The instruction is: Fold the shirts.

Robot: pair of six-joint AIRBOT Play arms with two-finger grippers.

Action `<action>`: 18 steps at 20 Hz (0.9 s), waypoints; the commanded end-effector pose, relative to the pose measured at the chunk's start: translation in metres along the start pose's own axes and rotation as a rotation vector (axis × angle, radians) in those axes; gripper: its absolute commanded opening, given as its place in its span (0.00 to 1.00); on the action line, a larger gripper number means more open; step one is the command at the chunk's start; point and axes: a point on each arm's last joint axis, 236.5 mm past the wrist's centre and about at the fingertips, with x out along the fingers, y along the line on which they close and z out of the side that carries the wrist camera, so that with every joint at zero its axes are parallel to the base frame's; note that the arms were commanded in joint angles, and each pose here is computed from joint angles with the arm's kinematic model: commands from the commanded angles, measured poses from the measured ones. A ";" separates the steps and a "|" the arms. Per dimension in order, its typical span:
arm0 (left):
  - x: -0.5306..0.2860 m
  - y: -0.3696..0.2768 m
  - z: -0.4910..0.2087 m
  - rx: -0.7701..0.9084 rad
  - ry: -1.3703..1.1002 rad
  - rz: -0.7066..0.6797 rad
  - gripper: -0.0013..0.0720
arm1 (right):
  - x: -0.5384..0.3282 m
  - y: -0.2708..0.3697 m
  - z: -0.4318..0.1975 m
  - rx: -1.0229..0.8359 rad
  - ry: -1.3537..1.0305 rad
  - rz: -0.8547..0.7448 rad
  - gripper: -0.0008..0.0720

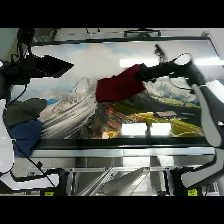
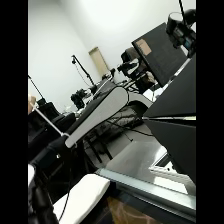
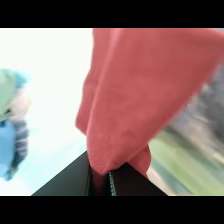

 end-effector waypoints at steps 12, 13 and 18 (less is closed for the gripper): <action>0.000 0.003 0.005 0.001 -0.023 0.014 0.03 | -0.284 -0.110 0.098 0.108 -0.743 -0.217 0.04; 0.000 0.005 0.008 0.000 -0.034 0.020 0.03 | -0.297 -0.114 0.120 0.101 -0.829 -0.188 0.04; -0.001 0.011 0.018 0.001 -0.077 0.047 0.03 | -0.372 -0.104 0.179 0.020 -0.929 -0.115 0.04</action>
